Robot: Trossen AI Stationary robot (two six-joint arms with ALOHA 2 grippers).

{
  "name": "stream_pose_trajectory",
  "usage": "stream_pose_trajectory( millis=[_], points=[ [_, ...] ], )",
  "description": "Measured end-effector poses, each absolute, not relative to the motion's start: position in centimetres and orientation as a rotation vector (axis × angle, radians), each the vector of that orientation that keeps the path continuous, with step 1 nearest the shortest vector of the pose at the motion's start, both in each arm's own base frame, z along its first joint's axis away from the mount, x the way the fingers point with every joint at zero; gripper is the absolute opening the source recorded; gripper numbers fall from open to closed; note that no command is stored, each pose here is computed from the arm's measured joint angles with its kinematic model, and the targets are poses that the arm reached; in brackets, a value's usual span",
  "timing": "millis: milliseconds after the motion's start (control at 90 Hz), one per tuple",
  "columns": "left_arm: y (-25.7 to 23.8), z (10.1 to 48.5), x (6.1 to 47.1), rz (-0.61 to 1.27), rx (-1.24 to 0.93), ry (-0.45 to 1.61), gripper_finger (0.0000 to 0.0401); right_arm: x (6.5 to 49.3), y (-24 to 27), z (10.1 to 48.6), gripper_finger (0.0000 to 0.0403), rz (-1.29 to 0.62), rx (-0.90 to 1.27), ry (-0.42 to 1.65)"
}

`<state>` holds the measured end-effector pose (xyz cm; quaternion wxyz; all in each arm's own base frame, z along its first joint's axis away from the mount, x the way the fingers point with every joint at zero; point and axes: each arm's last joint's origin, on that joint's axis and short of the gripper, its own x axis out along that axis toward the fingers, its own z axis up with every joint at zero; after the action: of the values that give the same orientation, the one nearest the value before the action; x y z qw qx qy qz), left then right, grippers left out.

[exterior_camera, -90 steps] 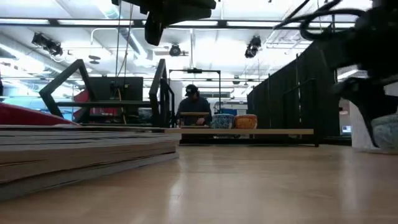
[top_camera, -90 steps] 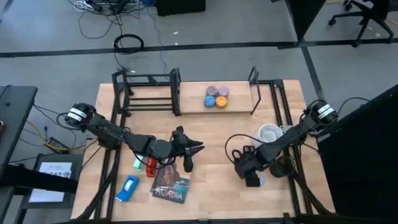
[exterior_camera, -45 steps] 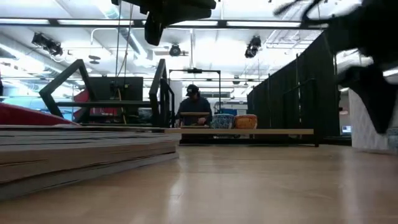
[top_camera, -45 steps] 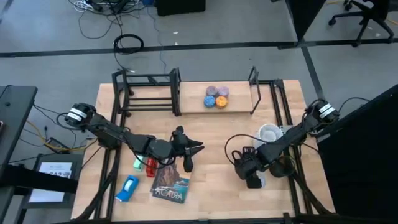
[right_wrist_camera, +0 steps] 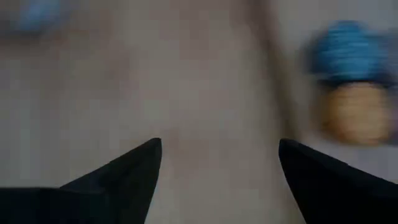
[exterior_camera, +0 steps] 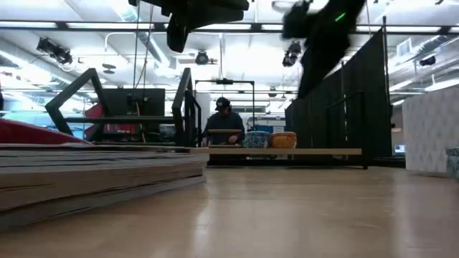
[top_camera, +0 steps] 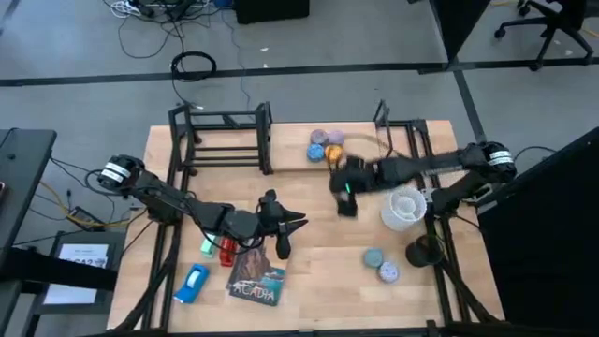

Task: Stock shelves
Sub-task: Remove the yellow scented candle from the shelf

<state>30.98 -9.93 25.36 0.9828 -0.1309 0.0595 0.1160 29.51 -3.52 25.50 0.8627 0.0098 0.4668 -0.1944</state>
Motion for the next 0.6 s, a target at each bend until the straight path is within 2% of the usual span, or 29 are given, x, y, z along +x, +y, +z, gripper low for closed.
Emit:
stream_pose_trajectory(
  millis=[111,233,422,600],
  points=[
    [-9.8,25.3,31.0,0.237,-0.264,0.121,0.0053,30.0,-8.2,24.6,0.0283,-0.492,0.093,0.933],
    [-9.7,25.3,31.0,0.242,-0.263,0.122,0.0053,30.2,-11.8,24.1,0.0243,-0.55,0.149,0.861],
    [-9.6,25.3,31.1,0.246,-0.263,0.121,0.0053,29.4,-14.9,22.6,0.0128,-0.567,0.241,0.909],
    [-9.6,25.3,31.1,0.247,-0.261,0.126,0.0053,29.3,-15.5,21.5,0.0015,-0.521,0.278,0.954]
  ],
)
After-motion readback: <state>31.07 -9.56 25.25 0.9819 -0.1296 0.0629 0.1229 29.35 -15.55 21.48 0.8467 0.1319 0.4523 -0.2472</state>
